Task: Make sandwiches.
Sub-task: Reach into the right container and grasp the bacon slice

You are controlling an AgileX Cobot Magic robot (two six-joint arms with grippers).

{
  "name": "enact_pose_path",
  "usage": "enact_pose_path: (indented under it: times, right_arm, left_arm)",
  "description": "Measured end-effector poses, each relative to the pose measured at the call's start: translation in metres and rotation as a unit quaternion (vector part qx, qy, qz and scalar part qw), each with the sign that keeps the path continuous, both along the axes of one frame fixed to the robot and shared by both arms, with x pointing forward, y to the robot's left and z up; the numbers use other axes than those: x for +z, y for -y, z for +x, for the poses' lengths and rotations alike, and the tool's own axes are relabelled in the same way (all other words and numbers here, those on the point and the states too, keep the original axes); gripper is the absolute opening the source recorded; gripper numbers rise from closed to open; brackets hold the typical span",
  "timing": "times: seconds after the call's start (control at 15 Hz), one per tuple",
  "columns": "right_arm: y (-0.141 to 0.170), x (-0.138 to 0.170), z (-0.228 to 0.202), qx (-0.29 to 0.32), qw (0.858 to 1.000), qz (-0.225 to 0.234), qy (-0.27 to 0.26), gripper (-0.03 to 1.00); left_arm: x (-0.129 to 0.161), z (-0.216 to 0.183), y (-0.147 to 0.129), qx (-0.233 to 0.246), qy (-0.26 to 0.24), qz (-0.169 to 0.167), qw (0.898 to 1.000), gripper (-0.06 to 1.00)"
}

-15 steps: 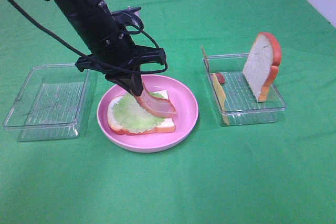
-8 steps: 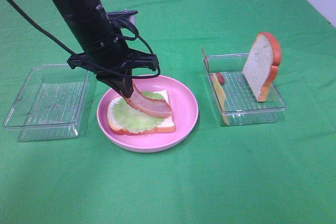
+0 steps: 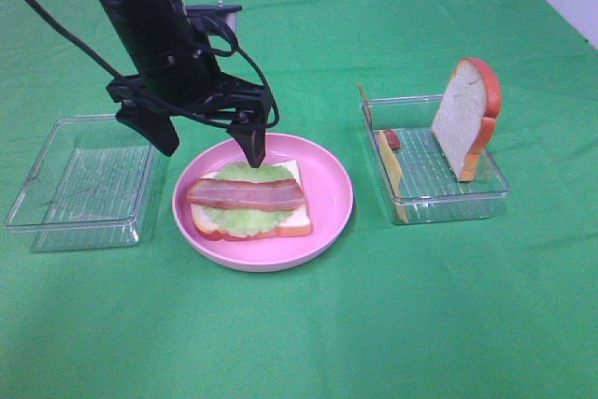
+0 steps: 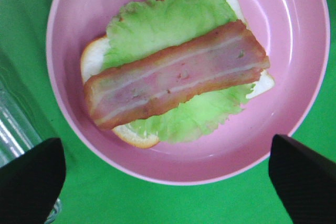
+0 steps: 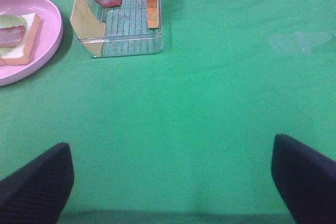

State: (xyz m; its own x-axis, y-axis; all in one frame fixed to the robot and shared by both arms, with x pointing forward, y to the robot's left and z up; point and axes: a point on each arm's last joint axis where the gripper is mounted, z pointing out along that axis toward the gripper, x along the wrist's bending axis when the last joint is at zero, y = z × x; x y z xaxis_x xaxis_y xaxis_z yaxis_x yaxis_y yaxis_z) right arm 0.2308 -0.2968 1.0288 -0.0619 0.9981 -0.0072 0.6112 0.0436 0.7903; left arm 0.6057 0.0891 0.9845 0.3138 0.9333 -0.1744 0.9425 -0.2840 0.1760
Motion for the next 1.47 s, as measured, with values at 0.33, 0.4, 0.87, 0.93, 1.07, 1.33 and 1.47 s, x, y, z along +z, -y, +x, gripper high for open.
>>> enact_pose_path:
  times: [0.33, 0.4, 0.87, 0.93, 1.07, 1.33, 1.47]
  right_arm:
    - [0.000, 0.000, 0.000, 0.000, 1.000, 0.000, 0.000, 0.98]
    - [0.000, 0.000, 0.000, 0.000, 1.000, 0.000, 0.000, 0.98]
    - [0.000, 0.000, 0.000, 0.000, 1.000, 0.000, 0.000, 0.98]
    - [0.000, 0.000, 0.000, 0.000, 1.000, 0.000, 0.000, 0.98]
    - [0.000, 0.000, 0.000, 0.000, 1.000, 0.000, 0.000, 0.98]
    - [0.000, 0.000, 0.000, 0.000, 1.000, 0.000, 0.000, 0.98]
    - [0.000, 0.000, 0.000, 0.000, 1.000, 0.000, 0.000, 0.98]
  left_arm:
    - [0.056, 0.040, -0.075, 0.046, 0.046, 0.045, 0.997, 0.99]
    - [0.061, 0.049, -0.104, 0.067, 0.058, 0.053, 0.995, 0.99]
    - [0.082, 0.035, -0.229, 0.165, 0.060, 0.049, 0.983, 0.99]
    - [0.097, 0.006, -0.226, 0.165, 0.064, 0.042, 0.983, 0.99]
    - [0.113, -0.050, -0.223, 0.163, 0.067, 0.042, 0.984, 0.99]
    - [0.145, -0.172, -0.216, 0.150, 0.150, 0.038, 0.976, 0.98]
    - [0.154, -0.232, -0.212, 0.148, 0.217, 0.034, 0.964, 0.98]
